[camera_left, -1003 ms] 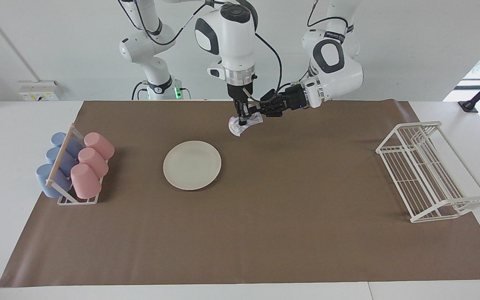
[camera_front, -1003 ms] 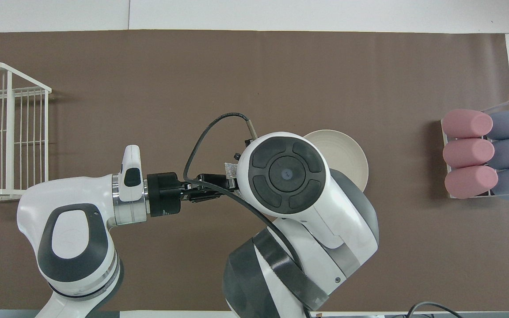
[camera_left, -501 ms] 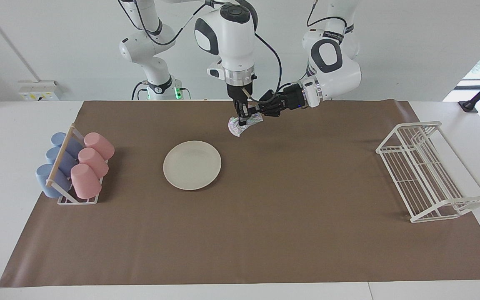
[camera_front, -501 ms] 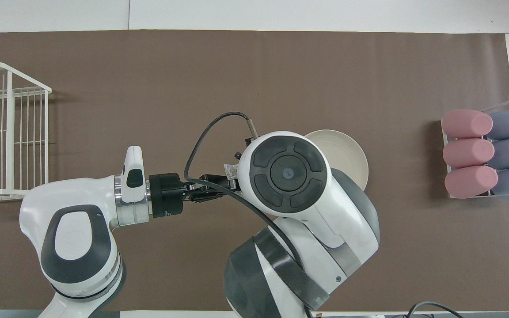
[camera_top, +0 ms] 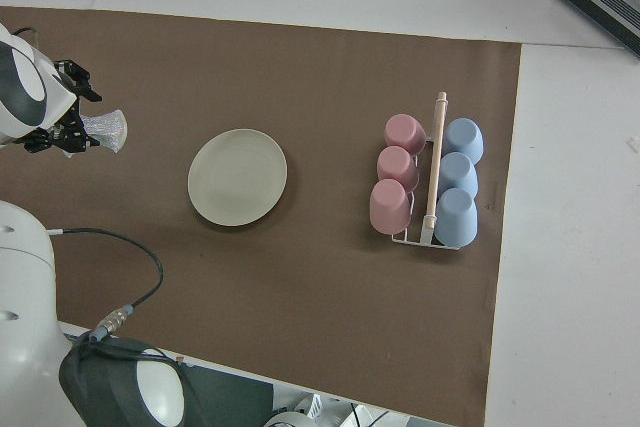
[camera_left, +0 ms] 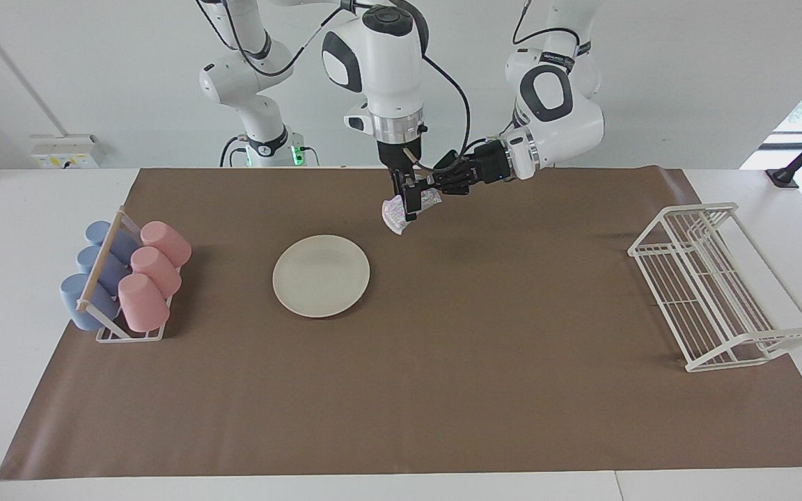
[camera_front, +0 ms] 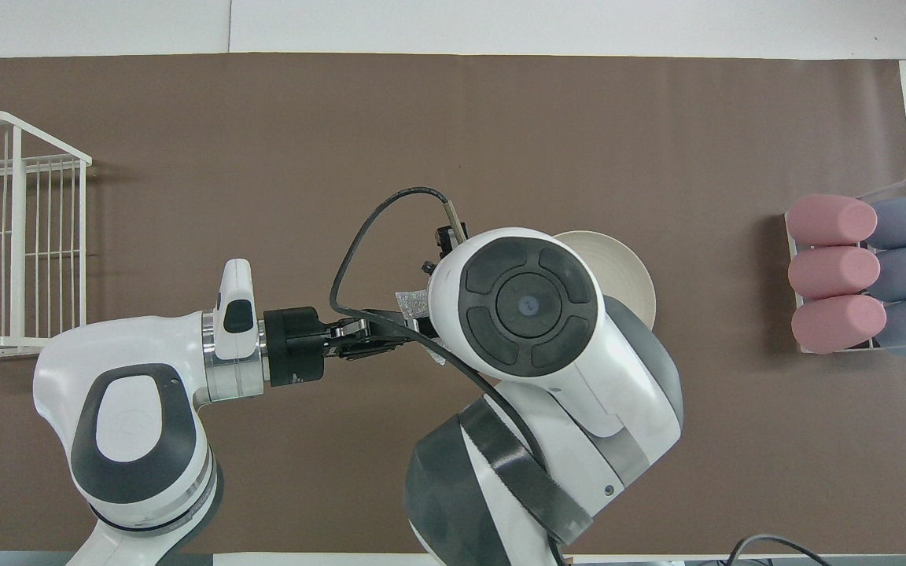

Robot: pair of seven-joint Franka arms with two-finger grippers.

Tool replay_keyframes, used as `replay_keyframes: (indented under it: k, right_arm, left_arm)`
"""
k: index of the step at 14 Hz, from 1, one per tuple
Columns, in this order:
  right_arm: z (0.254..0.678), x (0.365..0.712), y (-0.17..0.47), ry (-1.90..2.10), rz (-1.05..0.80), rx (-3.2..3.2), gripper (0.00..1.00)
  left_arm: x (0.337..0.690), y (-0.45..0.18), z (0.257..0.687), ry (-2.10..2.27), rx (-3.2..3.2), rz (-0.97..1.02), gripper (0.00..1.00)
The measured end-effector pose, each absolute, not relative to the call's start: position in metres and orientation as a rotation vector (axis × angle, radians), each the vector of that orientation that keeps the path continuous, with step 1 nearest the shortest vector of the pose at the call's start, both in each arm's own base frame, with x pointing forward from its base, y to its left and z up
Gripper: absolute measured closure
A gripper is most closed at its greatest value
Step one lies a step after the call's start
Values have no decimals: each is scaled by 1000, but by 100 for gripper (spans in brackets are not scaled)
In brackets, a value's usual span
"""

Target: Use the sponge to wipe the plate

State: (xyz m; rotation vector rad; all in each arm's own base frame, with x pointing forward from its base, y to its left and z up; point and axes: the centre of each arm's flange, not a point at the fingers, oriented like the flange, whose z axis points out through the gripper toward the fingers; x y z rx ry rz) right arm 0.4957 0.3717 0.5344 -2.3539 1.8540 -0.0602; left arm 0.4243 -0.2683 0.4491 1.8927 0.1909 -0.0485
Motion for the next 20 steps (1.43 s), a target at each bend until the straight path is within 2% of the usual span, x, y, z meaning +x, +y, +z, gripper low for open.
replay_keyframes:
  k: [1,3,6,9,12,15,20]
  right_arm:
    - [533,499,367,1828,-64,-2378,0]
    - [532,512,348,1720,-81,-2465,0]
    - [537,543,294,1477,-126,-2624,0]
    - [553,563,237,1184,-187,-2769,0]
    - [571,563,190,880,-205,-2912,0]
    - [583,552,135,620,-101,-3051,0]
    - [584,554,57,268,-49,-3127,0]
  left_arm:
    - [426,-266,449,200,1891,-48,95]
    - [430,-259,449,231,1889,-52,95]
    - [436,-246,451,242,1994,-83,95]
    - [452,-224,471,224,2135,-129,95]
    - [462,-202,497,176,2316,-185,95]
    - [464,-192,519,95,2560,-245,95]
    - [478,-174,542,52,2927,-298,95]
